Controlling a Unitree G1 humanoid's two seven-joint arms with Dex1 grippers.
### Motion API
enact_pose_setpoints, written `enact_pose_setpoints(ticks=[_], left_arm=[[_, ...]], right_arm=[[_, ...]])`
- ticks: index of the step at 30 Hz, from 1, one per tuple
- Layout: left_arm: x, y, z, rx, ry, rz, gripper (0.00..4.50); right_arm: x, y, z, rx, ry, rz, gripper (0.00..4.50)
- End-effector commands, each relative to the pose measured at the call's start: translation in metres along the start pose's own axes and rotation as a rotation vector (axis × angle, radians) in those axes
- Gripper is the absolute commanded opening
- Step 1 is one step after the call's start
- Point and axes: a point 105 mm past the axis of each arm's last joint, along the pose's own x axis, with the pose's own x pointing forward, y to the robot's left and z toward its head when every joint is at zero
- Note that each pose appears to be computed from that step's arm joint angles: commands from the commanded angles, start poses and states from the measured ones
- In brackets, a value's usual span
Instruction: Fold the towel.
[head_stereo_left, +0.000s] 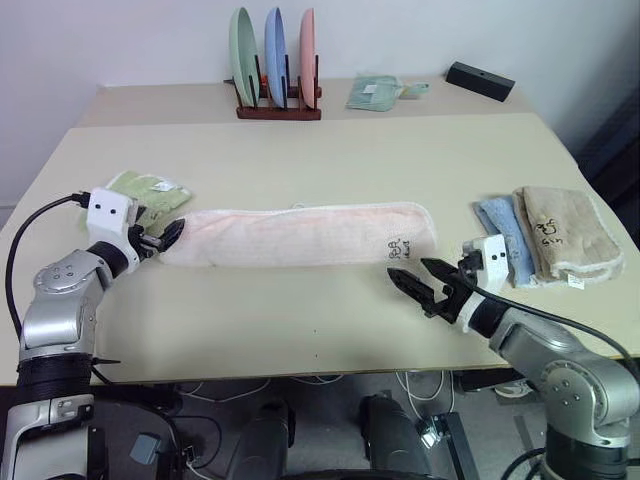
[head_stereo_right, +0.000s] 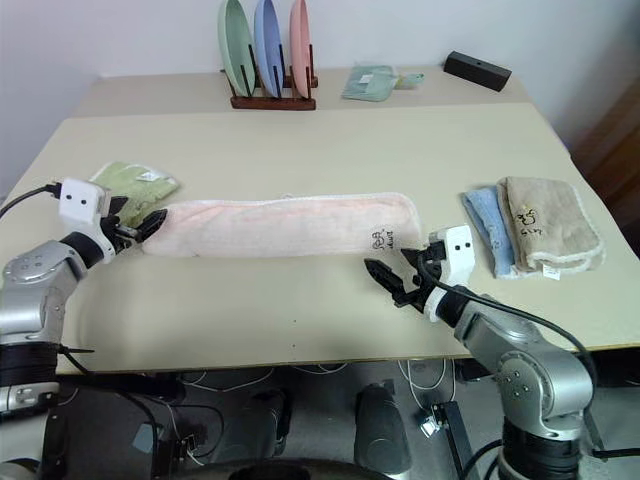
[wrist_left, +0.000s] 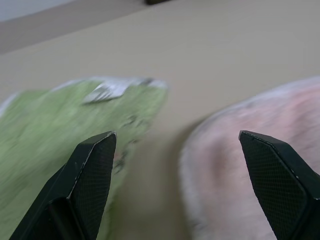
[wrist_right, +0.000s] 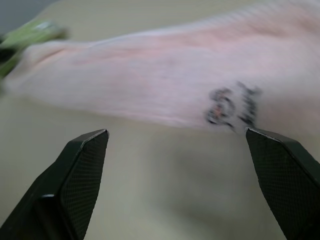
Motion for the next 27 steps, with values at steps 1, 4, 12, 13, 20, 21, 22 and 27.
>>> enact_pose_setpoints(ticks=[1,4,12,13,20,21,22,27], left_arm=[[-0.002,0.006,0.021,0.013,-0.082,0.017,4.01],[-0.006,-0.024,0.039,0.004,-0.168,-0.137,4.01],[-0.027,-0.139,0.047,0.045,-0.192,-0.622,4.01],[-0.031,-0.152,0.045,0.061,-0.189,-0.672,4.01],[-0.037,-0.190,0.042,0.018,-0.190,-0.742,4.01],[-0.036,-0.190,0.041,0.016,-0.186,-0.737,4.01],[-0.036,-0.190,0.040,0.015,-0.181,-0.732,4.01],[-0.036,-0.184,0.034,0.018,-0.162,-0.709,4.01]], right_arm=[[-0.002,-0.011,0.003,0.088,-0.032,-0.082,4.46],[0.001,-0.018,0.005,0.183,-0.058,-0.127,4.46],[0.027,-0.042,0.017,0.407,-0.129,-0.224,4.46],[0.032,-0.044,0.019,0.445,-0.142,-0.226,4.46],[0.049,-0.054,0.031,0.511,-0.173,-0.245,3.63],[0.050,-0.055,0.031,0.513,-0.175,-0.246,3.10],[0.050,-0.055,0.032,0.514,-0.178,-0.245,2.59],[0.045,-0.055,0.038,0.514,-0.201,-0.246,0.03]])
